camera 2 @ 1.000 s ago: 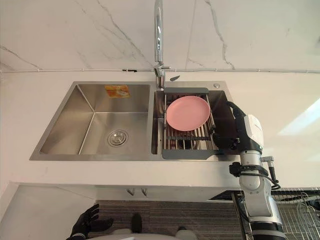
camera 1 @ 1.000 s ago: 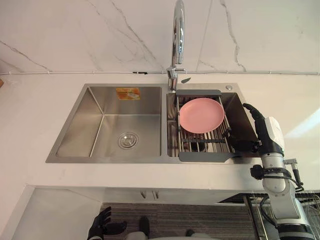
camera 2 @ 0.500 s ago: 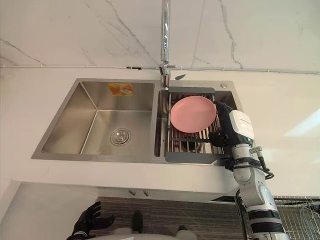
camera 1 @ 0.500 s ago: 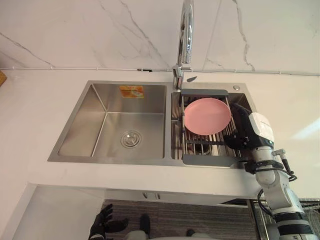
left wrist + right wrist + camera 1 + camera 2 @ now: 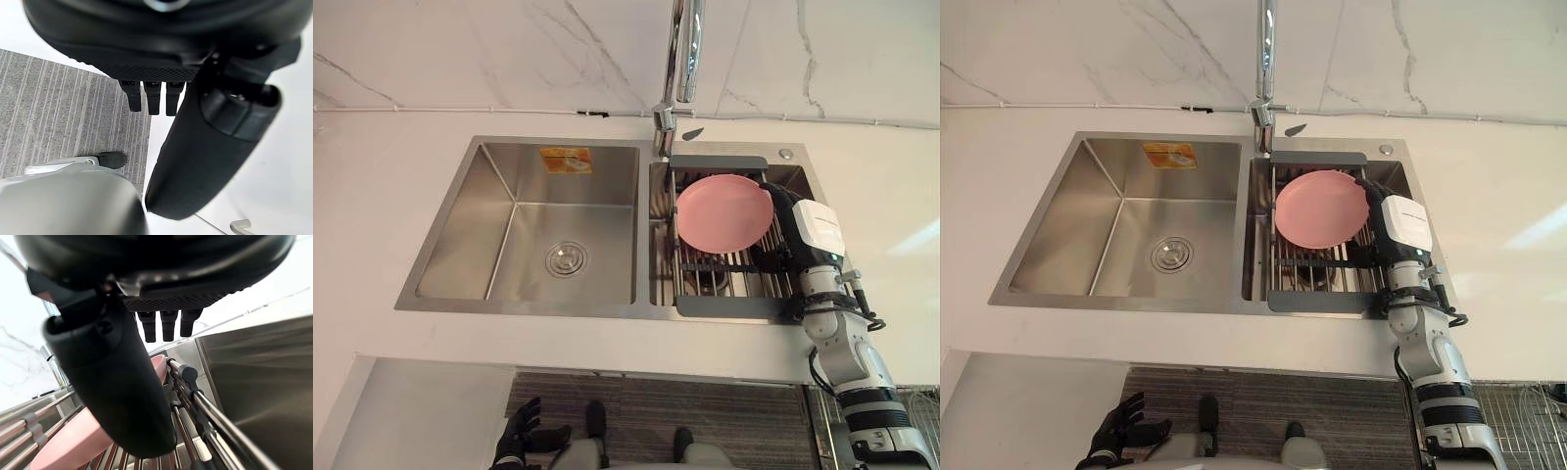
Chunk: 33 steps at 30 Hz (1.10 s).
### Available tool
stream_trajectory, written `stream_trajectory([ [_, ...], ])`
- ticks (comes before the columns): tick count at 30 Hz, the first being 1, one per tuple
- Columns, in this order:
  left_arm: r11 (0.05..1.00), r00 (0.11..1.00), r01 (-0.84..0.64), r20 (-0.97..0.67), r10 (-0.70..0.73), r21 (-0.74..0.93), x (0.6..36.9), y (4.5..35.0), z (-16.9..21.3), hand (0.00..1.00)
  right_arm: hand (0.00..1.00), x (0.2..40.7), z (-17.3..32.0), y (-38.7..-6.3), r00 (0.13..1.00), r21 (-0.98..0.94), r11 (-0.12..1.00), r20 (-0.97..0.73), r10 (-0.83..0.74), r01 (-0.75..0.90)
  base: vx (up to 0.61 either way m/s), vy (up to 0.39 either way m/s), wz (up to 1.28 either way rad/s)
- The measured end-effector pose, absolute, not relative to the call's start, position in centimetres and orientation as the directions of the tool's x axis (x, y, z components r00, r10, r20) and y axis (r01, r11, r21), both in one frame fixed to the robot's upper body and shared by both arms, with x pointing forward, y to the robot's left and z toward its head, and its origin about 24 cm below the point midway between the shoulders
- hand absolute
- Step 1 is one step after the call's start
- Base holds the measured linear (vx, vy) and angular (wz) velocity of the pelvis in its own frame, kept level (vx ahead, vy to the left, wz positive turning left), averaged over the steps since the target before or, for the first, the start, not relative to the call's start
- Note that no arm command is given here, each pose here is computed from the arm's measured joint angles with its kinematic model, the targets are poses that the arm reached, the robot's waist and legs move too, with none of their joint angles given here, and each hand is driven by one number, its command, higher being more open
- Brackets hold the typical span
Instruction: Walk over to the sink, pick up the cup, carry it to the dishwasher, place the cup inside the dishwasher, then close the dishwasher door
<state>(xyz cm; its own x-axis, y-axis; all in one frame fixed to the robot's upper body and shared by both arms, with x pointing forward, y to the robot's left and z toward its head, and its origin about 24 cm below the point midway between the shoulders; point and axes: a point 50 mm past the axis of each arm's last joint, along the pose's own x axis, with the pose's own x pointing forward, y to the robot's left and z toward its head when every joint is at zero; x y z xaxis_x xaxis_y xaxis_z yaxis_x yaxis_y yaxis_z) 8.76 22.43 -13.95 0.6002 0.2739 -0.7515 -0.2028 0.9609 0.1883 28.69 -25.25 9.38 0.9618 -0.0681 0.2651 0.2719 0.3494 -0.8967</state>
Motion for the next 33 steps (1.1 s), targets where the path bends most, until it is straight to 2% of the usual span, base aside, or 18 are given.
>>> stream_trajectory([
  [10, 0.961, 0.625, -0.202, -0.73, 0.276, 0.191, 9.8, 22.3, -13.7, 0.9, 0.3, 29.4, 10.6, -25.3, 0.933, -0.869, 0.342, 0.347, -0.098, 0.359, -0.04, 0.007, 0.0],
  [18, 0.961, 0.627, -0.2, -0.729, 0.276, 0.191, 9.9, 22.3, -13.7, 0.9, 0.3, 29.3, 10.6, -25.1, 0.934, -0.866, 0.351, 0.347, -0.088, 0.356, 0.0, 0.0, 0.0],
  [33, 0.961, 0.625, -0.201, -0.731, 0.275, 0.189, 9.8, 22.3, -13.7, 0.9, 0.3, 26.4, 11.1, -24.2, 0.906, -0.809, 0.418, 0.411, -0.102, 0.414, 0.01, -0.006, 0.02],
])
